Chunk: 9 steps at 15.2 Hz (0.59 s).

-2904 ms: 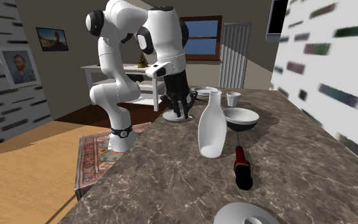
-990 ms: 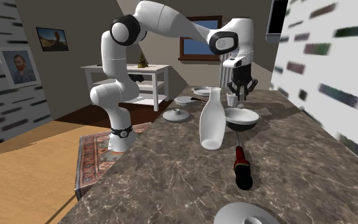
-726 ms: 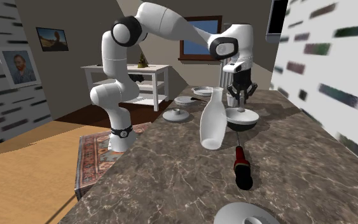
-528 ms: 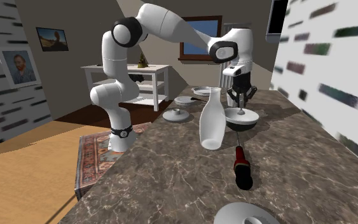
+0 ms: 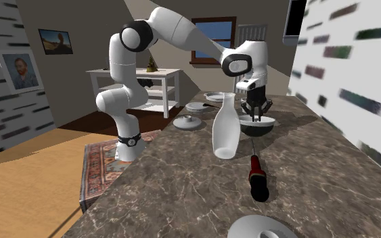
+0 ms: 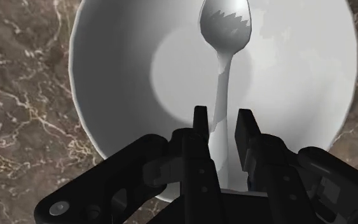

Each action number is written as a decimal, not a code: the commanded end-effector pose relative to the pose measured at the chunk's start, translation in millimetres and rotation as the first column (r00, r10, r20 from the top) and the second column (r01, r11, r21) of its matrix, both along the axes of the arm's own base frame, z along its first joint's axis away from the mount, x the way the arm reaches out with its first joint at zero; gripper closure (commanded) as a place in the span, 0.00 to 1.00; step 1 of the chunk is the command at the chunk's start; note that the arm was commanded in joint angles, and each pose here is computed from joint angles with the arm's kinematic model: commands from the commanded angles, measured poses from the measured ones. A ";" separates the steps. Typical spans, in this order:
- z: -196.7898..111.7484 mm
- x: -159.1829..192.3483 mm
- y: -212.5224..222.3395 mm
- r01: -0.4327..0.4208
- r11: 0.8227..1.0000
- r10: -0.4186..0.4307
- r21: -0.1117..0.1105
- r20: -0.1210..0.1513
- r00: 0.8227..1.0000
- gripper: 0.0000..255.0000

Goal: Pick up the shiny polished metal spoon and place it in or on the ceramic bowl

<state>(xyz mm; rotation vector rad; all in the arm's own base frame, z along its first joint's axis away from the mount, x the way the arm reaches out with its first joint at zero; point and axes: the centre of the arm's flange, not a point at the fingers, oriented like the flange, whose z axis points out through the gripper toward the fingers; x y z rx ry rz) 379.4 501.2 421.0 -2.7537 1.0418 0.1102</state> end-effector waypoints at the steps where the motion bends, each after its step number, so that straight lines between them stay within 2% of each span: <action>1: -3.8 -3.5 2.0 -0.008 1.000 0.008 -0.001 -0.006 1.000 1.00; 5: -3.8 -3.5 2.0 -0.008 1.000 0.008 -0.001 -0.006 1.000 1.00; 6: -4.5 -3.1 1.4 -0.008 1.000 0.008 -0.001 -0.006 1.000 0.00; 9: -3.6 -1.9 0.8 -0.008 1.000 0.008 -0.001 -0.006 1.000 0.00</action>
